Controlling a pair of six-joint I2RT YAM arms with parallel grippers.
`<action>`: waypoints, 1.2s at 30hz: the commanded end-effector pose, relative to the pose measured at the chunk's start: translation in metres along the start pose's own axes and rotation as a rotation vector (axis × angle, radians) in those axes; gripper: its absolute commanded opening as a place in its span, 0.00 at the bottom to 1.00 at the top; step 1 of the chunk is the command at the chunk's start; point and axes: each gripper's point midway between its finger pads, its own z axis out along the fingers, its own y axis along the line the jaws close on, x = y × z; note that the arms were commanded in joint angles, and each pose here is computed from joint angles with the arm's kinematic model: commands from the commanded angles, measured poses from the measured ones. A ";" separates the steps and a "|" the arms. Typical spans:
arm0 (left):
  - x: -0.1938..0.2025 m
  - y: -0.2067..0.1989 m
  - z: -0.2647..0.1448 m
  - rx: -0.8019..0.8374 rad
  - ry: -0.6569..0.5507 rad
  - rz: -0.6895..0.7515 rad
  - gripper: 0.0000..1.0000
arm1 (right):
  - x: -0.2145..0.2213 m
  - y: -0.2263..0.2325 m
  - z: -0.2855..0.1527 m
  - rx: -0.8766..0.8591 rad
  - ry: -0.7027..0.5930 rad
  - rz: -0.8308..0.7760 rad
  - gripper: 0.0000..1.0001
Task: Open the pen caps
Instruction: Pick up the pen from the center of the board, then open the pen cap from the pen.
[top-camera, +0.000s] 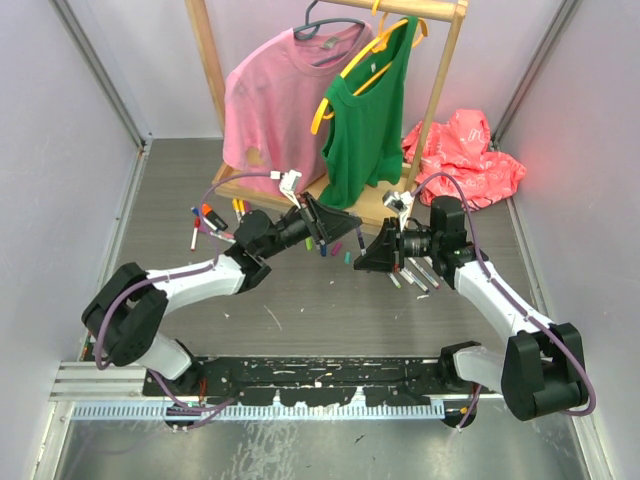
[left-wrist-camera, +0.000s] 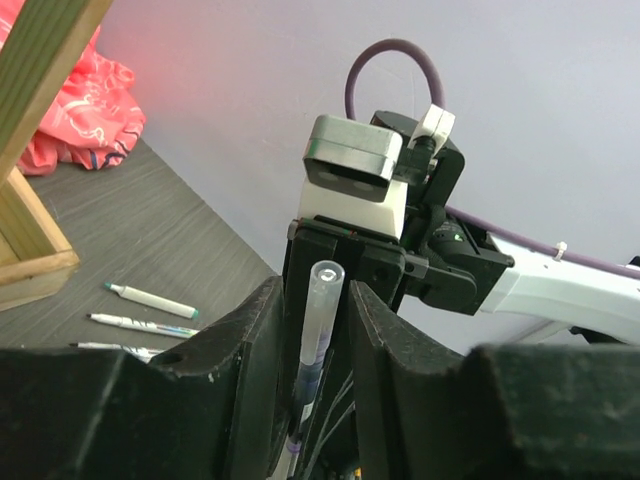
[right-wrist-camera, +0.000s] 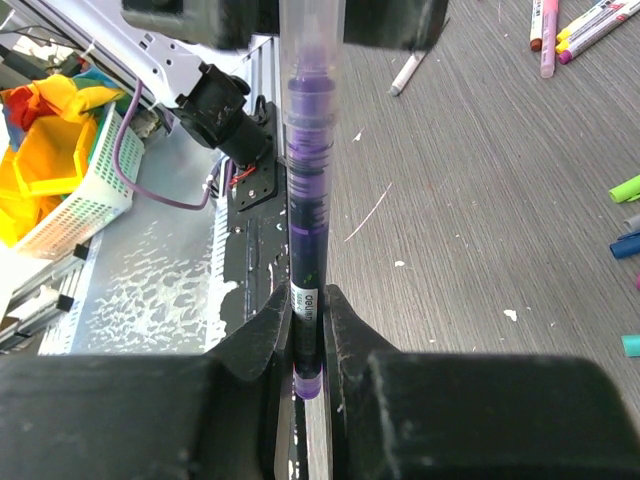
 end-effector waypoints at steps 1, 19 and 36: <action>-0.007 -0.014 0.007 0.059 0.000 0.005 0.30 | -0.017 0.005 0.000 -0.021 -0.012 -0.074 0.01; 0.002 -0.006 0.002 0.051 0.010 0.009 0.00 | -0.034 -0.001 -0.013 0.040 -0.054 -0.054 0.46; -0.002 -0.001 0.005 0.058 -0.029 0.066 0.00 | -0.028 -0.001 -0.007 0.028 -0.049 -0.018 0.20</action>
